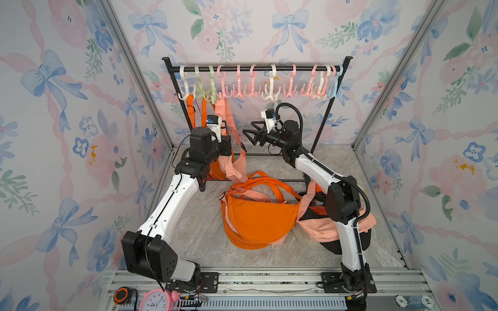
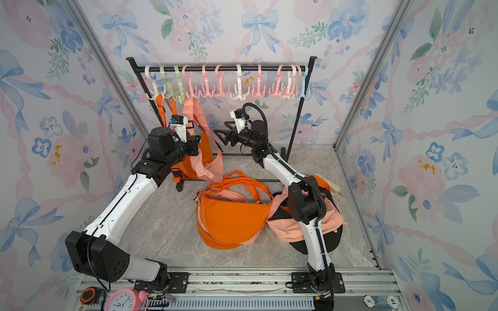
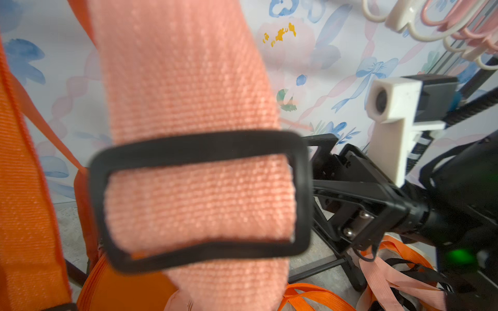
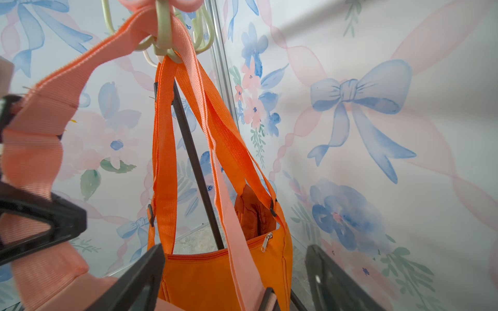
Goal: Take the bag off the hook
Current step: Pick up the bag from the hook.
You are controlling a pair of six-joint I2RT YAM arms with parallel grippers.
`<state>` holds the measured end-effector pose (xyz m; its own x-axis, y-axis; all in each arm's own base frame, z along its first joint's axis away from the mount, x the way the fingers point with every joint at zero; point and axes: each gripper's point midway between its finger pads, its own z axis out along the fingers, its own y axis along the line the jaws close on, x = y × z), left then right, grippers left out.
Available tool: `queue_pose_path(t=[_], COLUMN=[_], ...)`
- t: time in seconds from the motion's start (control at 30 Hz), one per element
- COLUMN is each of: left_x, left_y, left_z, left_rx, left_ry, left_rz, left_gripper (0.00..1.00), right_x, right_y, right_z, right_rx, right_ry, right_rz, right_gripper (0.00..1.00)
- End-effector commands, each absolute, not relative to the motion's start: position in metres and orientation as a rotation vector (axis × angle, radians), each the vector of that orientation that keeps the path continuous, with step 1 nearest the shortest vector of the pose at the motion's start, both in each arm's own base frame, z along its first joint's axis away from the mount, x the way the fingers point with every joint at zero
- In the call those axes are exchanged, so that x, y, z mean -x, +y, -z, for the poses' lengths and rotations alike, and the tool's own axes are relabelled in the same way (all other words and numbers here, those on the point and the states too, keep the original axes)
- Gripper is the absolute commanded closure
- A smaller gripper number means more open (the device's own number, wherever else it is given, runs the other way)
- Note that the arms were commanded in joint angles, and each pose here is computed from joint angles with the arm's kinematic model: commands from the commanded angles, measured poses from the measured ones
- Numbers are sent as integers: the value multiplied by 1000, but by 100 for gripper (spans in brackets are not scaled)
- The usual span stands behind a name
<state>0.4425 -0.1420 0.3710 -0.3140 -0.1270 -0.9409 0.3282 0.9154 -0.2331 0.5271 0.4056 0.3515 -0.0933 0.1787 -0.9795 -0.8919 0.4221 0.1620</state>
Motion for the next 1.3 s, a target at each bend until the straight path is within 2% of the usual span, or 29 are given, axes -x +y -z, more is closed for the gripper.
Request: queue_pose_path(t=[0.0, 0.17, 0.23, 0.33, 0.43, 0.6, 0.67, 0.93, 1.27], left_x=[-429, -425, -423, -420, -416, -415, -417, -429, -448], left_y=[-150, -150, -148, -146, -148, -144, -142, -130, -111], left_z=[-387, -381, -380, -380, -377, -369, -366, -362, -385], left_rx=[-173, -183, -182, -178, -174, -153, -146, -100, -48], left_ry=[1792, 1809, 1812, 1812, 1819, 1834, 1840, 1849, 1812], left_rz=[508, 502, 491, 491, 509, 498, 491, 463, 453], left_gripper=[100, 100, 100, 100, 100, 100, 100, 100, 100], right_x=[-523, -526, -527, -535, -540, -540, -538, -526, -511], right_y=[433, 461, 469, 472, 469, 461, 460, 452, 449], right_z=[-356, -348, -345, -344, -351, -366, -370, -388, -415], right_rx=[695, 694, 692, 644, 592, 528, 521, 517, 531], right_ry=[1313, 1305, 1307, 1309, 1294, 1262, 1260, 1246, 1205], right_rz=[-1068, -1093, -1088, -1078, -1100, -1144, -1158, -1156, -1159], right_gripper=[18, 21, 24, 35, 54, 92, 100, 100, 100])
